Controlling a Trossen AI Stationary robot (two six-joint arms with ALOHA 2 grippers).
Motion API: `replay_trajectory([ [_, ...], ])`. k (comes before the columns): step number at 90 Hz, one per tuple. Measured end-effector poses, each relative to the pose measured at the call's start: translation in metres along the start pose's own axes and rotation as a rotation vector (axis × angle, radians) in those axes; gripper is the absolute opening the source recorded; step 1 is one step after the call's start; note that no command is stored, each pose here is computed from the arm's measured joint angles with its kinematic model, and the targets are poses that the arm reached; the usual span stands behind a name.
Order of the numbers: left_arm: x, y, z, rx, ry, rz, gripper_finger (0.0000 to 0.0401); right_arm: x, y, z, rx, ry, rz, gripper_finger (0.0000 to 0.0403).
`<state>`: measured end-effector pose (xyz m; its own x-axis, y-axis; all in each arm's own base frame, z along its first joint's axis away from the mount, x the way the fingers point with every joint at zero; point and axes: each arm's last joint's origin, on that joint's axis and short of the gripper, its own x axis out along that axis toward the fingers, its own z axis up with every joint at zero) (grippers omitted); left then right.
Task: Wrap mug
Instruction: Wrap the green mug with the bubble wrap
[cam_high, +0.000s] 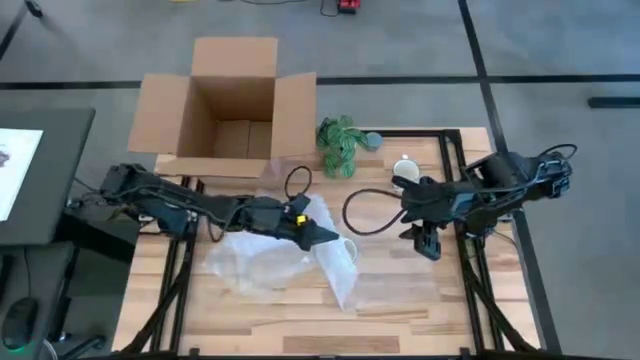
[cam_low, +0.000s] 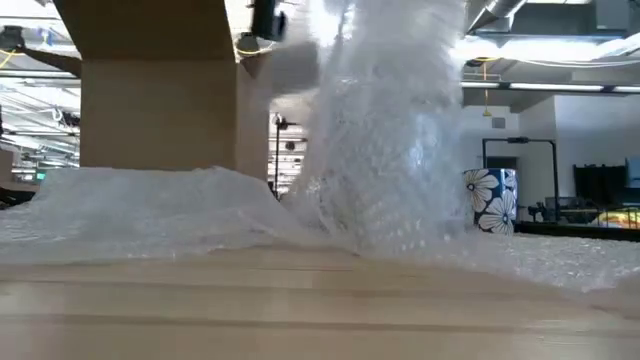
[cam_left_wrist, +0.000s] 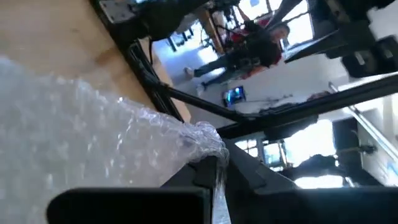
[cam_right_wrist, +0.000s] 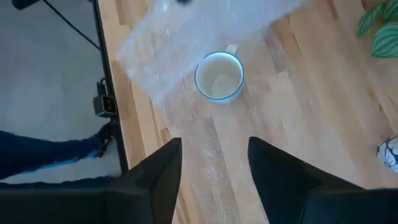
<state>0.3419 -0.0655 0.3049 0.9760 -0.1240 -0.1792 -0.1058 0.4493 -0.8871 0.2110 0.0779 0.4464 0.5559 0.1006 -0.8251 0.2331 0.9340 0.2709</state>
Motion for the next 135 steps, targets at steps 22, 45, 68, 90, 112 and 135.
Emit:
replay_trajectory([
  [22,0.050,-0.008,0.017,0.093,0.046,-0.028,0.0000,-0.002,0.002,-0.005,0.030,0.014,0.000,0.0172],
  [45,0.090,0.006,0.025,0.114,0.105,-0.001,0.0000,-0.006,0.009,-0.014,0.048,0.024,-0.003,0.0171],
  [68,0.112,0.028,0.021,0.096,0.130,0.046,0.0000,-0.009,0.018,-0.024,0.059,0.019,-0.015,0.0171],
  [90,0.115,0.032,0.021,0.108,0.090,0.068,0.0033,-0.011,0.023,-0.034,0.078,0.048,-0.018,0.0171],
  [112,0.115,0.032,0.023,0.142,0.064,0.073,0.0098,-0.012,0.027,-0.039,0.080,0.055,-0.019,0.0171],
  [135,0.114,0.034,0.032,0.171,0.035,0.062,0.0156,-0.013,0.029,-0.042,0.065,0.049,-0.020,0.0171],
])
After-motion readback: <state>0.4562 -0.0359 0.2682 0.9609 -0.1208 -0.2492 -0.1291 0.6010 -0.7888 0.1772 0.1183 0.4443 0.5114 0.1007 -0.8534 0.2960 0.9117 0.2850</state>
